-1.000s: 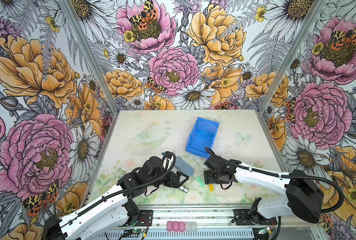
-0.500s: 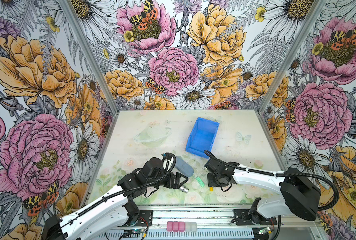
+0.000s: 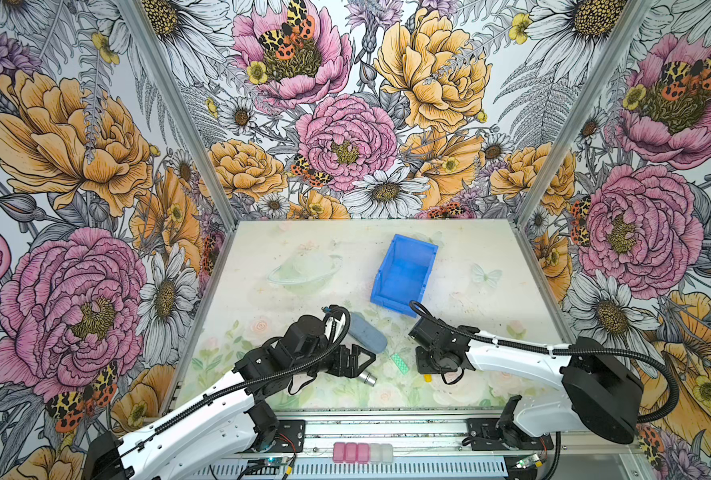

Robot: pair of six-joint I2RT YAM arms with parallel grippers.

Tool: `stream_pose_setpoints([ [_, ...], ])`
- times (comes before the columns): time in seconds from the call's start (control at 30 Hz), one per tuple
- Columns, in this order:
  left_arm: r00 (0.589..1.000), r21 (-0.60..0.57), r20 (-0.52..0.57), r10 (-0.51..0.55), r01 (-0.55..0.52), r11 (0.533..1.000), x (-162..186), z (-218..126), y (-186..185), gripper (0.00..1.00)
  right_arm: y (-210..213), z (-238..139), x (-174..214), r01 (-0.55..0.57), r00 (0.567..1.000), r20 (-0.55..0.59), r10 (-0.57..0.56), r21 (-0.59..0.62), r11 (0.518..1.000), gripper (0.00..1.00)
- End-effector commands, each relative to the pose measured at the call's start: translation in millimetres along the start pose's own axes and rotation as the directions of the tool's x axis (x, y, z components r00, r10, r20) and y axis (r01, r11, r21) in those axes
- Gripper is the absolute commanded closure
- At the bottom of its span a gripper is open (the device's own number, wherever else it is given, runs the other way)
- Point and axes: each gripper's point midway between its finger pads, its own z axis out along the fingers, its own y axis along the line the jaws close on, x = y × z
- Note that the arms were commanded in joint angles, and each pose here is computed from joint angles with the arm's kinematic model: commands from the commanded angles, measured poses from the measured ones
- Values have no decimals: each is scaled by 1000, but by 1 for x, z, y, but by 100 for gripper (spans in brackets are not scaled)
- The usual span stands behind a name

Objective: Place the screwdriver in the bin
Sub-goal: 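Close the right gripper on the yellow screwdriver handle and lift it, then carry the screwdriver with the right gripper over the blue bin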

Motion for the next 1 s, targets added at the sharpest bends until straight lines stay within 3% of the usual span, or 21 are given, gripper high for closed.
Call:
stream_pose_setpoints([
  [0.0,999,-26,15,29,-28,999,-2,1,5,1,-4,3,11,40,999,-25,-40,13,999,96],
  [0.07,999,-28,19,39,-38,999,-4,1,3,1,1,-4,5,50,999,2,-50,-8,999,100],
  [0.33,991,-92,96,94,-85,992,-24,-4,7,1,25,-44,-20,84,988,135,-69,-113,990,100],
  [0.6,973,-156,203,105,-74,985,-58,-17,19,1,48,-77,-49,181,964,221,-152,-119,976,100],
  [0.97,955,-147,270,120,-82,986,-89,-28,23,1,55,-114,-127,18,954,297,33,-169,986,100],
])
